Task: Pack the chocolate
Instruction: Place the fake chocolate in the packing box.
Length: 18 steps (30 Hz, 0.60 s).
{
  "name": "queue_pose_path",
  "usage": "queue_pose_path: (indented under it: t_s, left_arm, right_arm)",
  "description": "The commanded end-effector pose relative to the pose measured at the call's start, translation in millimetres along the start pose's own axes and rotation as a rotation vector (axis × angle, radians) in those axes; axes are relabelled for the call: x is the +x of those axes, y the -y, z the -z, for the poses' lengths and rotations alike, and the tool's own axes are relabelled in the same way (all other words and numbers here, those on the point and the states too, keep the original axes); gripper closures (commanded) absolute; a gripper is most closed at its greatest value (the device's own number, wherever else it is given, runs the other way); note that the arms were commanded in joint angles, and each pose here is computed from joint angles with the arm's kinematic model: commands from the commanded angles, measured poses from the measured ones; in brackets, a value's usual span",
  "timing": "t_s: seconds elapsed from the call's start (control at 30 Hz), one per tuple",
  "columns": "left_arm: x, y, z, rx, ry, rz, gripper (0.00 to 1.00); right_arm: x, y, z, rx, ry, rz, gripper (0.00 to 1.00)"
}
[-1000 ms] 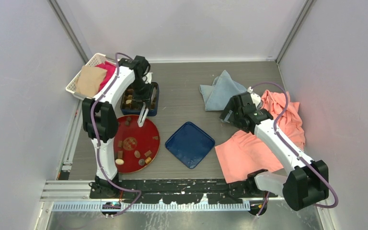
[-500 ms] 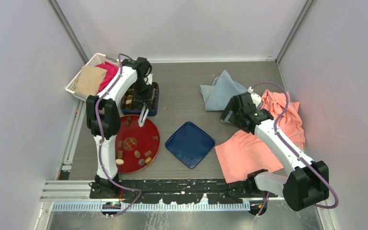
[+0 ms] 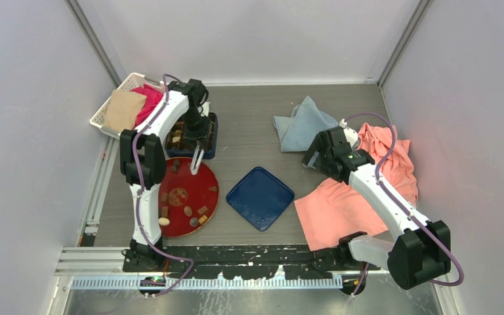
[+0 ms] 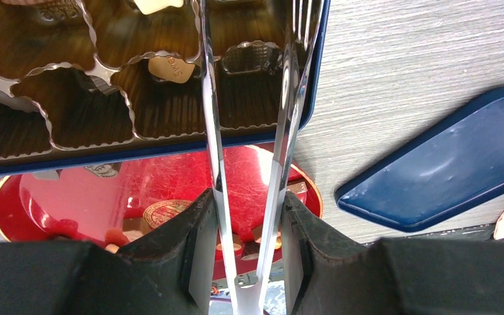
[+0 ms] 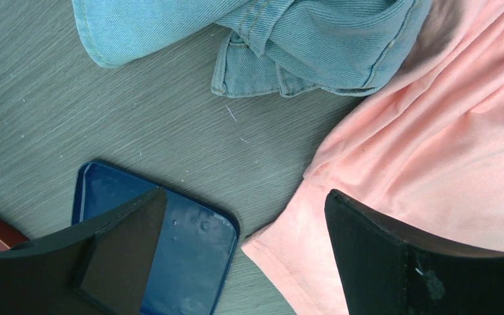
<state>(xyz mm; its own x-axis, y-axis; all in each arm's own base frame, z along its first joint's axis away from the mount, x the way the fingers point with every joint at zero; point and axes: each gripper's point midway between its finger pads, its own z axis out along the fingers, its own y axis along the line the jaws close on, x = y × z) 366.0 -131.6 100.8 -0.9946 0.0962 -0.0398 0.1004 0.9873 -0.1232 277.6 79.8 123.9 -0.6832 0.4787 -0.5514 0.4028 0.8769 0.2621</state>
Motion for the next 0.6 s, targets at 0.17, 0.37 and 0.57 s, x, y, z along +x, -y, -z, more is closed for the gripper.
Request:
queue_pose_path:
  t_s: [0.17,0.37,0.57]
  left_arm:
    - [-8.7,-1.2,14.8,-0.007,0.047,-0.004,0.65]
    - [-8.4,-0.4,17.7,-0.003,0.052,-0.006,0.63]
    - [-8.2,0.9,19.7,0.004,0.056,-0.005,0.61]
  right_arm:
    - [-13.2,-5.6,6.4,-0.022,0.055,-0.016,0.04]
    - [-13.3,-6.4,6.3,-0.025,0.054,-0.018,0.04]
    - [-12.5,-5.8,6.5,-0.026,0.054,-0.02,0.04]
